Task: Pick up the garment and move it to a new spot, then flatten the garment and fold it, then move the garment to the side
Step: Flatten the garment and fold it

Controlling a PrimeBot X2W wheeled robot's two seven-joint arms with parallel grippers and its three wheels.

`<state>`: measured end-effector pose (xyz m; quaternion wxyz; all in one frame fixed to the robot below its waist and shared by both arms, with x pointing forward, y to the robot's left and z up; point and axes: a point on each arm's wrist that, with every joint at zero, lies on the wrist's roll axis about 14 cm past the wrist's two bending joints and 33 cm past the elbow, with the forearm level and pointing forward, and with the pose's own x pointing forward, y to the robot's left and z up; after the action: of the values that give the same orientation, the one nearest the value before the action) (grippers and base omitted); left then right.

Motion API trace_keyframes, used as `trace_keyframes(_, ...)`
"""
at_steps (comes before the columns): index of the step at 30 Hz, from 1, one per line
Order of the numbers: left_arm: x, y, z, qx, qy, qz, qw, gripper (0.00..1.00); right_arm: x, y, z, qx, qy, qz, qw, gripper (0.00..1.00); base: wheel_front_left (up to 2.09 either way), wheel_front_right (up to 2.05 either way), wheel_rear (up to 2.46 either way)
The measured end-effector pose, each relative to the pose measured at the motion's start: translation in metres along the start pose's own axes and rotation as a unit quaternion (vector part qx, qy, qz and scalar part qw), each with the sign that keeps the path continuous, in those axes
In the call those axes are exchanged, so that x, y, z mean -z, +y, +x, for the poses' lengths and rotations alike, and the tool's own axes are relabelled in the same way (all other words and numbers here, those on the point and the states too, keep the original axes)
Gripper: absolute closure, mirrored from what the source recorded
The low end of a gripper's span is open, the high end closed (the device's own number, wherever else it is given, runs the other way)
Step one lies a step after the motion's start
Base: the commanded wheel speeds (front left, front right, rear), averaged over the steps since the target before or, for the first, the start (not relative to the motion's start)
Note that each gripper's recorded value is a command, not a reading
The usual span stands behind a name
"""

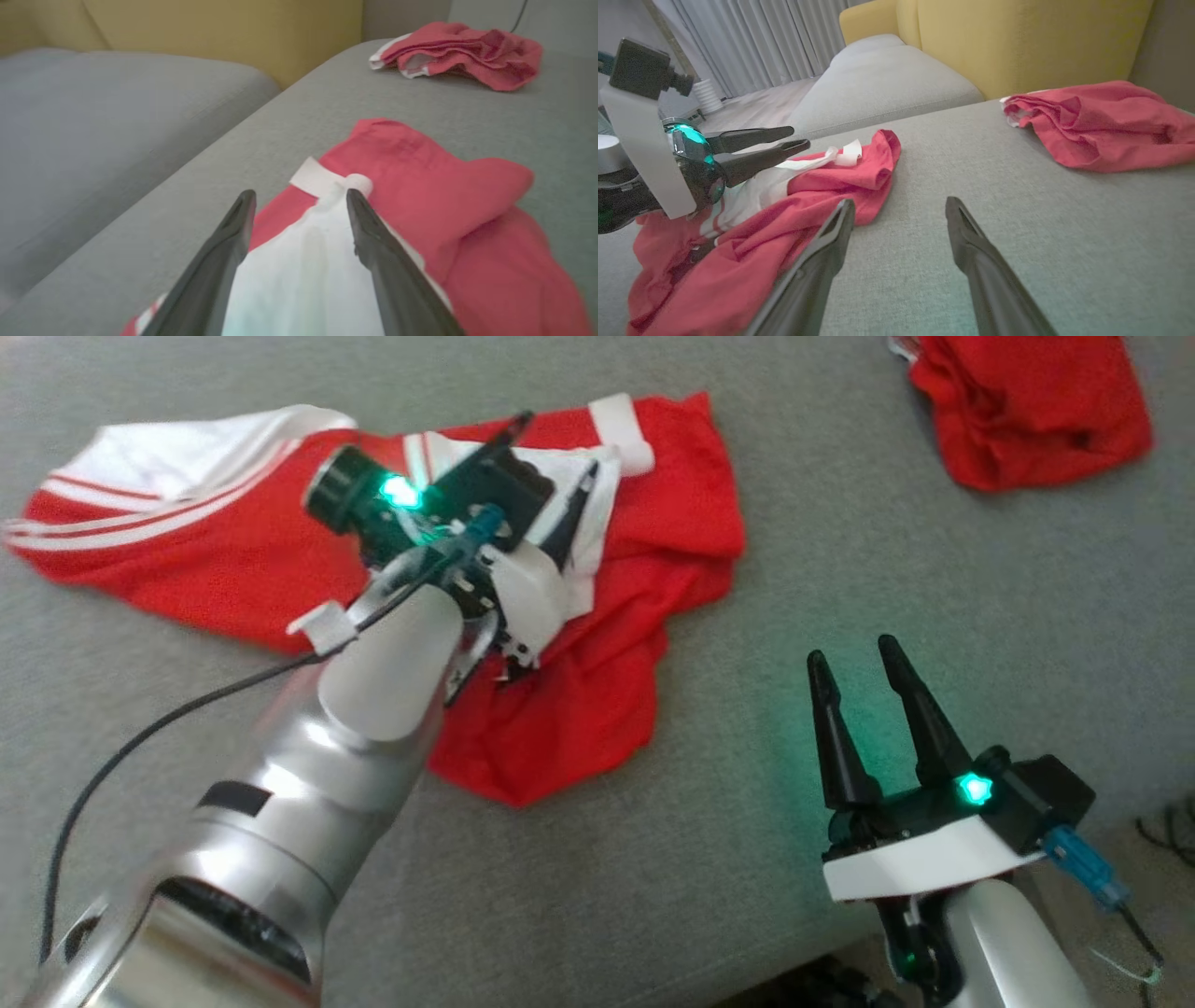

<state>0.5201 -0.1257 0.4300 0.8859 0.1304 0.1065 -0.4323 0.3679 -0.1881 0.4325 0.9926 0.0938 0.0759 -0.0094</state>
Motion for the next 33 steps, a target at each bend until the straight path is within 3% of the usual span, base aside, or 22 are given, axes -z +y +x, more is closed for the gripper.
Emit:
trace_keyframes(6,0.003,-0.042,0.024,0.071,0.017,0.013,0.997,0.00,0.008,-0.012,-0.007,0.023,0.015,0.004,1.000,0.00,0.00,0.00,0.00)
trace_keyframes(15,0.019,-0.044,0.037,0.061,0.053,0.030,0.996,0.00,0.003,-0.027,-0.018,0.052,0.012,0.003,0.999,0.00,0.00,0.00,0.00)
trace_keyframes(16,0.021,-0.044,0.037,0.061,0.056,0.031,0.996,0.08,0.003,-0.027,-0.018,0.052,0.012,0.003,0.999,0.00,0.00,0.00,0.00)
trace_keyframes(18,0.021,-0.043,0.037,0.060,0.058,0.025,0.996,0.35,0.003,-0.027,-0.018,0.052,0.011,0.003,0.999,0.00,0.00,0.00,0.00)
trace_keyframes(19,0.020,-0.042,0.038,0.060,0.058,0.028,0.996,0.53,0.003,-0.027,-0.018,0.052,0.011,0.003,0.999,0.00,0.00,0.00,0.00)
trace_keyframes(20,0.019,-0.042,0.038,0.061,0.057,0.034,0.996,0.61,0.003,-0.026,-0.018,0.051,0.011,0.003,0.999,0.00,0.00,0.00,0.00)
trace_keyframes(21,0.018,-0.041,0.038,0.060,0.055,0.033,0.996,0.90,0.003,-0.026,-0.018,0.050,0.011,0.004,0.999,0.00,0.00,0.00,0.00)
trace_keyframes(22,0.017,-0.041,0.038,0.060,0.055,0.031,0.996,1.00,0.003,-0.025,-0.018,0.049,0.011,0.004,0.999,0.00,0.00,0.00,0.00)
trace_keyframes(27,0.002,-0.039,0.033,0.053,0.018,0.028,0.998,1.00,0.001,-0.024,-0.016,0.045,0.007,0.005,0.999,0.00,0.00,0.00,0.00)
trace_keyframes(33,-0.059,-0.021,0.012,0.012,-0.101,0.000,0.995,1.00,-0.002,-0.016,-0.009,0.028,-0.003,0.006,1.000,0.00,0.00,0.00,0.00)
